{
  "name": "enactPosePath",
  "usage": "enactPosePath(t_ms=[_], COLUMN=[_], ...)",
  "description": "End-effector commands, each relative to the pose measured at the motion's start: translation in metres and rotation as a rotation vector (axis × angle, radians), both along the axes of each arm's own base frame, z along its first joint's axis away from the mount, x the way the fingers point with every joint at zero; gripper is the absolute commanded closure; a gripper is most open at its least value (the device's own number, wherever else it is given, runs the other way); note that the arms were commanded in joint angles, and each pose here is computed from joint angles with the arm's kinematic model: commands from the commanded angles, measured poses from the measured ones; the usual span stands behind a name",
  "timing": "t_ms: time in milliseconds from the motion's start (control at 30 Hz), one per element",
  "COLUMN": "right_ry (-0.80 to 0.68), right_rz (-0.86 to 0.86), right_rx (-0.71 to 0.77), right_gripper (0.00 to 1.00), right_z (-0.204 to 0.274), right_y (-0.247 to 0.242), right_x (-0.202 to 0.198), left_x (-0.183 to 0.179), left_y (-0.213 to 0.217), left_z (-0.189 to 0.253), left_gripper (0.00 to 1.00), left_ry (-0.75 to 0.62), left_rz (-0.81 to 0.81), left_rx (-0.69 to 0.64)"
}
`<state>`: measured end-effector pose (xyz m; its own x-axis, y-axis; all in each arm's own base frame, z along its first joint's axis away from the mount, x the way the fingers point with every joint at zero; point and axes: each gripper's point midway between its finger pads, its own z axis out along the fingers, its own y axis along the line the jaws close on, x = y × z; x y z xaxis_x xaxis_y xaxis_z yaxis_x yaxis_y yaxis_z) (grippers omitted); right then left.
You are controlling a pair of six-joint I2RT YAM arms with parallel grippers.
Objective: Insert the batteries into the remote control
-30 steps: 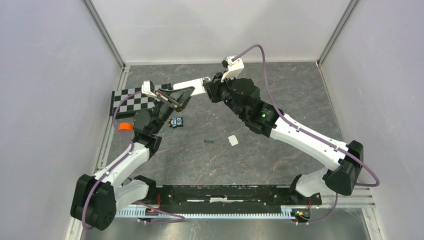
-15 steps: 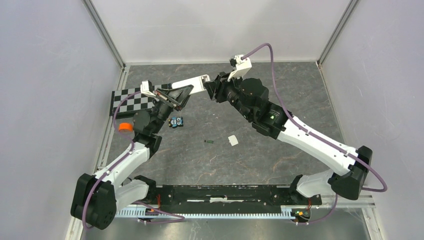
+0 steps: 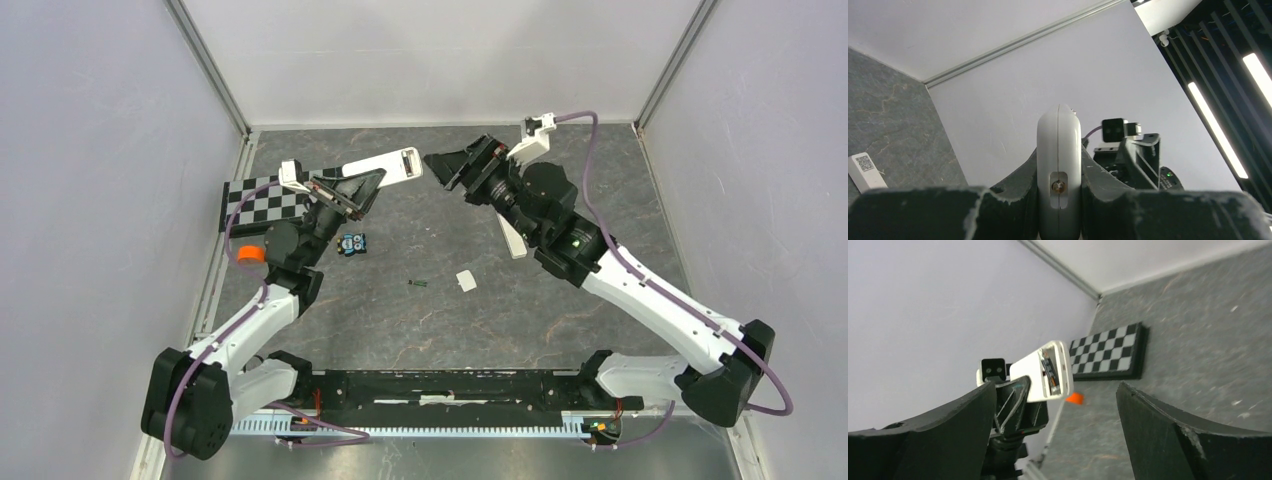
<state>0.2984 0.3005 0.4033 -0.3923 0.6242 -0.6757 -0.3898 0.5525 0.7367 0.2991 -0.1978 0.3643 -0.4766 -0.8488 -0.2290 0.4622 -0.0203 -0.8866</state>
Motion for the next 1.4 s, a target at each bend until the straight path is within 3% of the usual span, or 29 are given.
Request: enactPosePath(t_ms=[0,367,1033,1367], right_ry=[0.153,0.212,0.227,0.232], right_rz=[0.097,0.147,0.179,0.219], right_rx=[0.278,0.479,0.541,0.543], right_gripper=[0.08,0.11,0.22,0.46], right_z=[0.002,0.014,0.025,0.022], right_y=[0.018,0.039,0.054,0.06], right_x=[-0.013,-0.002,0.013,0.011], left_x=[-0.014,-0.016,-0.031,-0.03], left_y=[0.004,0.002,-0.009,-0.01], left_z=[0.045,0.045,0.044,0.043], left_gripper=[0.98,0.98,0.98,0.98], left_ry=[-0.18,-0.2,-0.284,-0.292], left_rz=[0.025,0.013,-0.052,-0.048], left_rx=[-0.004,0.004,0.067,0.085])
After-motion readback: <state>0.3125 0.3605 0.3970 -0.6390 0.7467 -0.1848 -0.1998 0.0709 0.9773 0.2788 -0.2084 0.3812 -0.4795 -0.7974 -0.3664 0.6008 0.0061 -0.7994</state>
